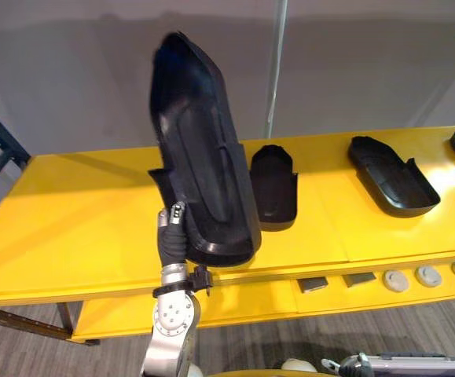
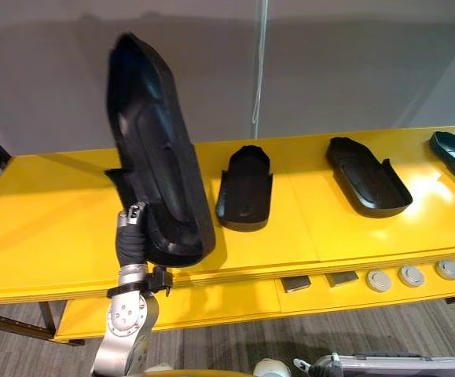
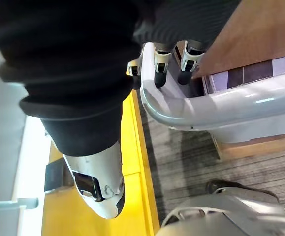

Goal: Walk over and take plastic housings, then place them on the shelf

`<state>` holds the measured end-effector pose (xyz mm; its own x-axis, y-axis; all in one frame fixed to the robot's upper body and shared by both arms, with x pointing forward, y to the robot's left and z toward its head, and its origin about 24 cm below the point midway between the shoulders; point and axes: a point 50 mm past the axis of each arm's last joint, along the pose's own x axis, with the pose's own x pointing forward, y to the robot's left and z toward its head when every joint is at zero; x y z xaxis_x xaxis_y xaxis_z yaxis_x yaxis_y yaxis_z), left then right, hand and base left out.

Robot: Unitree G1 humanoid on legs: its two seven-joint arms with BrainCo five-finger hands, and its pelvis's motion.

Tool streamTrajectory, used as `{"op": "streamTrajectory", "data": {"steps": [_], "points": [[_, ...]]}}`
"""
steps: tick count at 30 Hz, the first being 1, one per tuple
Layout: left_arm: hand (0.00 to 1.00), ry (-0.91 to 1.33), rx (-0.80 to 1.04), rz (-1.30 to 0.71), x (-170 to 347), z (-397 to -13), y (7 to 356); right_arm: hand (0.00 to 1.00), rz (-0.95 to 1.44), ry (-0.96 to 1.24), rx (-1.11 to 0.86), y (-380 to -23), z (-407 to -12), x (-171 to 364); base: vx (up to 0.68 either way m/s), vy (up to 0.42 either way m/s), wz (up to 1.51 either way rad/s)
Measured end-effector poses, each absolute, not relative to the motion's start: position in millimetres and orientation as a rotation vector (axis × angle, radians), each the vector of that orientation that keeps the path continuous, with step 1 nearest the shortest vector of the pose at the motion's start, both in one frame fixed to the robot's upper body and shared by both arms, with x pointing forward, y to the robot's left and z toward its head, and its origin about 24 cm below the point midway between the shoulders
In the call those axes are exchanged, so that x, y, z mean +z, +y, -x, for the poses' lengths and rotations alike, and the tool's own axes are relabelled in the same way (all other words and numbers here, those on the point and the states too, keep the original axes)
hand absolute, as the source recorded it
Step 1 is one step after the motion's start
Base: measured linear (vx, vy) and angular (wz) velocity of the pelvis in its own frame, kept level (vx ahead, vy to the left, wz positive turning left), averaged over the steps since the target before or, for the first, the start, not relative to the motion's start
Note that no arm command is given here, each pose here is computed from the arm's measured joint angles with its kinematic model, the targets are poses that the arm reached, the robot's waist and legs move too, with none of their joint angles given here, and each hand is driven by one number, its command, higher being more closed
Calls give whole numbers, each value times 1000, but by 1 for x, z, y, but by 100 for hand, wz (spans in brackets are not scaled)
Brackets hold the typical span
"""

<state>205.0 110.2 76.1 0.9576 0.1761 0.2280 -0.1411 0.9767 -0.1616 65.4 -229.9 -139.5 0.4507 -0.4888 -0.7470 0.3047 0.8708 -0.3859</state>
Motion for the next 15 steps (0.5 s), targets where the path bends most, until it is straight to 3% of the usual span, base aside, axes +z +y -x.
{"op": "streamTrajectory", "data": {"steps": [3,7,15], "points": [[100,-206,125,146,68,-207,103,0,229,948,-510,-242,-79,-135,-107,404,21],[100,-162,100,107,56,-208,107,0,116,964,-415,-199,-88,-147,-103,317,24],[100,-169,65,73,55,-213,105,0,138,892,-317,-188,-121,-141,-132,155,-26]]}}
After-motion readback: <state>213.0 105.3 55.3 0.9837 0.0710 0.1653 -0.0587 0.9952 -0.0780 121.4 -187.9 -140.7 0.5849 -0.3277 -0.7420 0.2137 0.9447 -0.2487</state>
